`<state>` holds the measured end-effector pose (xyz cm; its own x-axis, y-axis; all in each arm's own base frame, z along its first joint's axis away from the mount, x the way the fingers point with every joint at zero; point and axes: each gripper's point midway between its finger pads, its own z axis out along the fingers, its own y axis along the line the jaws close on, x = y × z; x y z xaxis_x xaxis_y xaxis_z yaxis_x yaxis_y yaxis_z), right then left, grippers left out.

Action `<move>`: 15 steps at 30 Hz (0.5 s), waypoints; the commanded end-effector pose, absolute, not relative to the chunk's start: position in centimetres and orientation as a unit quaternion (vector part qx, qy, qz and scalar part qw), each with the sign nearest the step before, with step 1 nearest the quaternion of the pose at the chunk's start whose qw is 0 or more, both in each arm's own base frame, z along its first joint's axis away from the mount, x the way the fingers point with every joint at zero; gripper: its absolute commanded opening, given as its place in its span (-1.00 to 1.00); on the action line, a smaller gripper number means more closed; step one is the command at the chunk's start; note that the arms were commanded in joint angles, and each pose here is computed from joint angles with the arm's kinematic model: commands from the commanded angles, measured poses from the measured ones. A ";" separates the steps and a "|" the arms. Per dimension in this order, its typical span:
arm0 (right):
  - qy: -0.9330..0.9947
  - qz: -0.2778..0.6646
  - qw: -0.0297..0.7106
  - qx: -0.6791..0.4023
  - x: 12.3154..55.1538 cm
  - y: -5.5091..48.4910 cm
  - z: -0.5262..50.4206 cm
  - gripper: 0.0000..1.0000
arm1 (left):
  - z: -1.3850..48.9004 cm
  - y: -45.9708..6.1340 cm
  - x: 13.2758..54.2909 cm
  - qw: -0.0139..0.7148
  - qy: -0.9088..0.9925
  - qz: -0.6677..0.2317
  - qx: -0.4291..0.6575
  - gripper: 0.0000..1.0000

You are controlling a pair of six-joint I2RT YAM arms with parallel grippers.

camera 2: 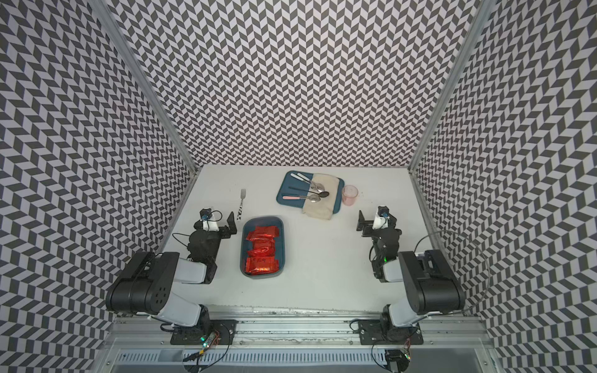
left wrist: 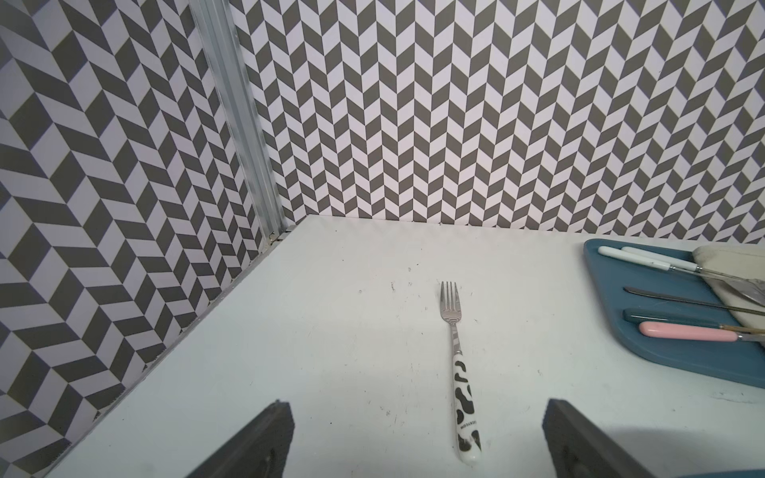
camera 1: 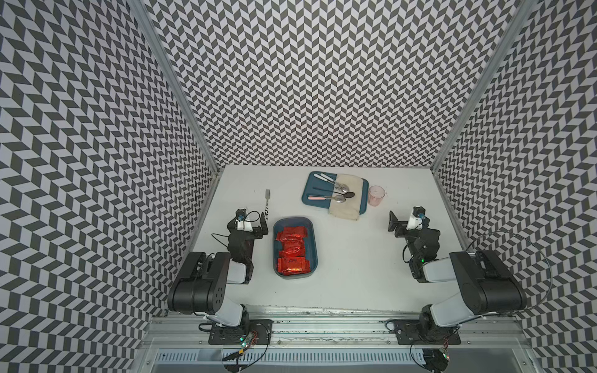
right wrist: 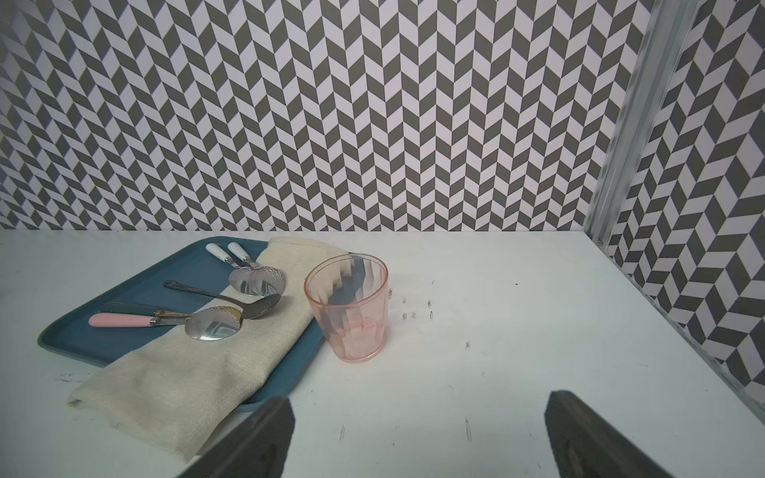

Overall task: Take the tea bags out of the storage box
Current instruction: Pick up the storage box at the center of the board.

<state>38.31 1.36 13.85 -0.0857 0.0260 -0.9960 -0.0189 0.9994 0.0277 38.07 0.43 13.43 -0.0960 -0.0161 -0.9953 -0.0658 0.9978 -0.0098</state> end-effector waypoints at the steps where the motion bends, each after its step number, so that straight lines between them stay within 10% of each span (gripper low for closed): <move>1: 0.718 0.011 0.696 0.004 38.7 1.0 15.2 0.99 | 14.2 0.7 38.5 0.682 0.730 0.023 -0.029 0.99; 15: 0.718 0.011 0.696 0.004 38.7 1.1 15.2 0.99 | 14.3 0.7 38.5 0.683 0.730 0.024 -0.029 0.99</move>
